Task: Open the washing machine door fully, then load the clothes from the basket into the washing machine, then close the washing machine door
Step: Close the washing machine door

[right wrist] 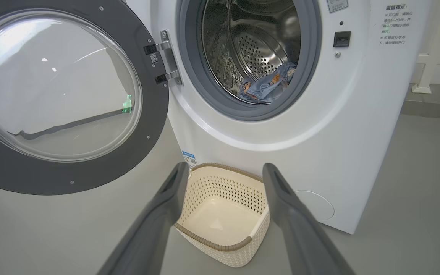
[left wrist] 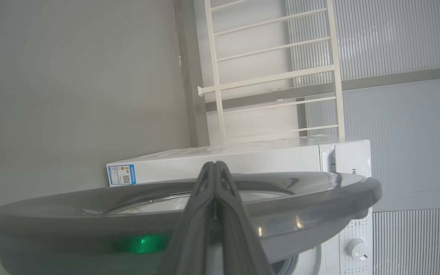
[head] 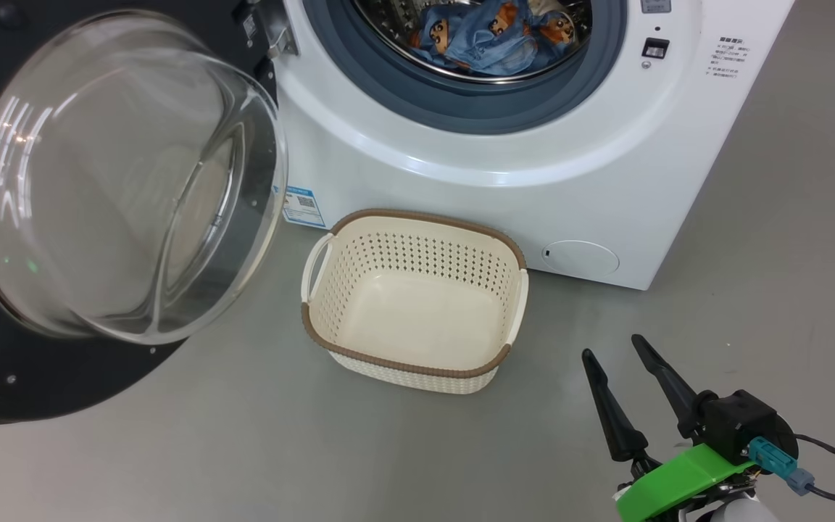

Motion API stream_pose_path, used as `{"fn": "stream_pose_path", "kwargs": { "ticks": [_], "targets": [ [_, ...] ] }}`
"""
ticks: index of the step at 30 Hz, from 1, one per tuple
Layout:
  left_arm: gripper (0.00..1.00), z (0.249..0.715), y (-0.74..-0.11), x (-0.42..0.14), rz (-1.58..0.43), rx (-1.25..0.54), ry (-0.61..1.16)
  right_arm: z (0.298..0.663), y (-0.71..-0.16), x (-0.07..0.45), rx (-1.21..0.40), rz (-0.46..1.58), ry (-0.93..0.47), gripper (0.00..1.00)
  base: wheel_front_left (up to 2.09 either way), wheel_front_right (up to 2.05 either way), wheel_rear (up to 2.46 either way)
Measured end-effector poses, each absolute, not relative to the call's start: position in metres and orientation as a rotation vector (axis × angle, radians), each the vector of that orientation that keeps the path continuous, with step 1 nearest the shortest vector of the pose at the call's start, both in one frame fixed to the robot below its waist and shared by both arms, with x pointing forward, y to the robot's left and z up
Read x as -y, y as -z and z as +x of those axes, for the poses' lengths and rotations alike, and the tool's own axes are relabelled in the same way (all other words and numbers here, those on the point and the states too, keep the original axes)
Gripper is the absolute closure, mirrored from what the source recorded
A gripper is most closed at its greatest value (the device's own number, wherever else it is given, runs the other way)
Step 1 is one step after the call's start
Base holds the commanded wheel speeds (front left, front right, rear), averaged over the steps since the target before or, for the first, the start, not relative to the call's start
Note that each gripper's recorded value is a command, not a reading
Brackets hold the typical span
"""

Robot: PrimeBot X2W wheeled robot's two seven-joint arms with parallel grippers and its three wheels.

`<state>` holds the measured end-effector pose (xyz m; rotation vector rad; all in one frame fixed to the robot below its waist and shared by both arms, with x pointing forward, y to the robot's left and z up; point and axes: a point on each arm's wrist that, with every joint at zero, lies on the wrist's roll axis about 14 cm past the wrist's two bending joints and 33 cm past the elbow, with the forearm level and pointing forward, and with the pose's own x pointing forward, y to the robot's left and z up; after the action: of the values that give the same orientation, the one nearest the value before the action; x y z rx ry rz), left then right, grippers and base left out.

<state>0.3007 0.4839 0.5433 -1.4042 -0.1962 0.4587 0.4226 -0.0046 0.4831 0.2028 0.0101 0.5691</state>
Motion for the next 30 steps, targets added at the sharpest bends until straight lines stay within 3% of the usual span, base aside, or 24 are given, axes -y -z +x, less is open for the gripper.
{"fn": "stream_pose_path", "kwargs": {
  "ticks": [30],
  "targets": [
    [1.00, 0.313, -0.562, -0.370, -1.517, -0.009, 0.070, 0.419, -0.479, 0.006, -0.032, 0.222, -0.559, 0.00, 0.00, 0.00, 0.00]
  ]
}}
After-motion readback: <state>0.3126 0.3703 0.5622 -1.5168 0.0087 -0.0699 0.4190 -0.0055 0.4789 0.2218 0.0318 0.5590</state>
